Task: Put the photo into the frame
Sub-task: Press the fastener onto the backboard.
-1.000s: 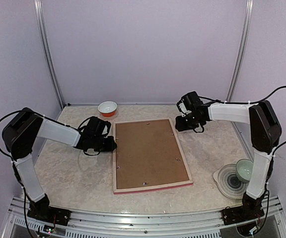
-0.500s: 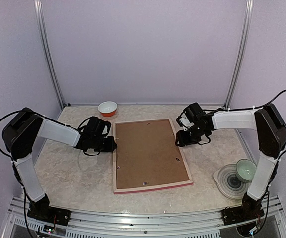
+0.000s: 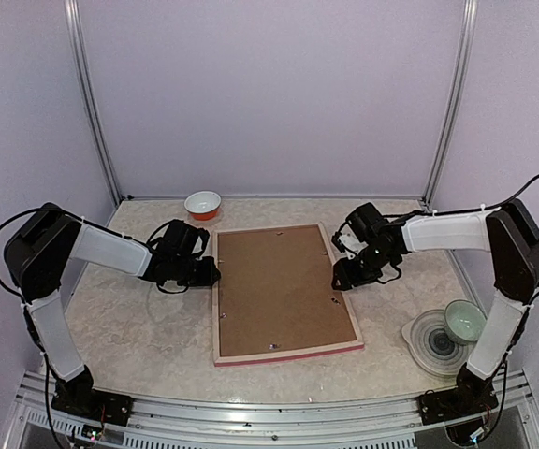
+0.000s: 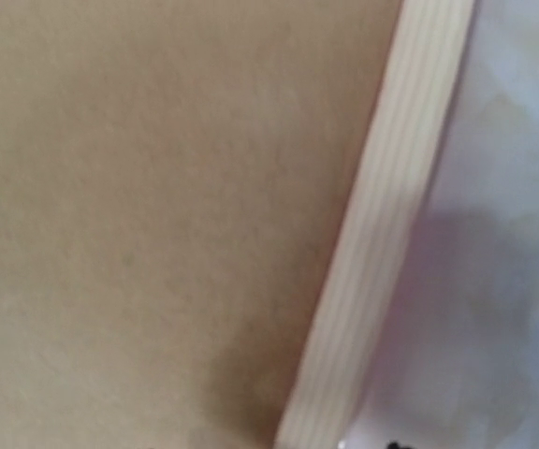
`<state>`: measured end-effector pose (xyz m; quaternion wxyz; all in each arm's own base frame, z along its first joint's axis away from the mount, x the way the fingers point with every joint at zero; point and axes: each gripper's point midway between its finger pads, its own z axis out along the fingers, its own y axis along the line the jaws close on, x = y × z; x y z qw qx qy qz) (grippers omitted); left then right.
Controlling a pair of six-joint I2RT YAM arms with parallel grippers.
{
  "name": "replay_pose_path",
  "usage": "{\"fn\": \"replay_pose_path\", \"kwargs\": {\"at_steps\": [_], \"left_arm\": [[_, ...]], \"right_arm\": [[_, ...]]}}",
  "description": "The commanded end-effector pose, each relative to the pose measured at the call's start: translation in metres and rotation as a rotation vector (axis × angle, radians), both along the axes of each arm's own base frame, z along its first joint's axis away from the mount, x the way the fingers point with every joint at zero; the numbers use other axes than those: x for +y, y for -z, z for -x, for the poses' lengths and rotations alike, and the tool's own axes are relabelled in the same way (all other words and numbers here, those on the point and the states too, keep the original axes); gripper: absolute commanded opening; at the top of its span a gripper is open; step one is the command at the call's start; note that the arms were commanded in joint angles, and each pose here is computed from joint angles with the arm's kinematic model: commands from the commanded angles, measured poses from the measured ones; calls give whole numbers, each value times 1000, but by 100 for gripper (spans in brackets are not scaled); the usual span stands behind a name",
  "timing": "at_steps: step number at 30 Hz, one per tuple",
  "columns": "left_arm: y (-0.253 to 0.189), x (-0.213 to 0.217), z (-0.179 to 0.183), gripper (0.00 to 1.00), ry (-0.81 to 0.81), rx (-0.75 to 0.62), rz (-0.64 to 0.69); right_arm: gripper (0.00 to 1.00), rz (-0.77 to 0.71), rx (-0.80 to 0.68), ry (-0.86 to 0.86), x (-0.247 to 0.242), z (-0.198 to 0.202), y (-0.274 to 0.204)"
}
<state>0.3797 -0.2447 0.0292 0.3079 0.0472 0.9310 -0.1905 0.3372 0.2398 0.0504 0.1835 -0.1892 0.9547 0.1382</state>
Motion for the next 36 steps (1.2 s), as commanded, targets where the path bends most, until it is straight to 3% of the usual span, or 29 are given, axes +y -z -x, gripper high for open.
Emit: {"fn": "replay_pose_path", "kwargs": {"at_steps": [1, 27, 36], "left_arm": [[10, 0, 5, 20, 37, 26, -14], [10, 0, 5, 20, 37, 25, -9], [10, 0, 6, 20, 38, 27, -6]], "right_arm": [[52, -1, 11, -39, 4, 15, -3], [47, 65, 45, -95, 9, 35, 17], [53, 107, 30, -63, -3, 38, 15]]}}
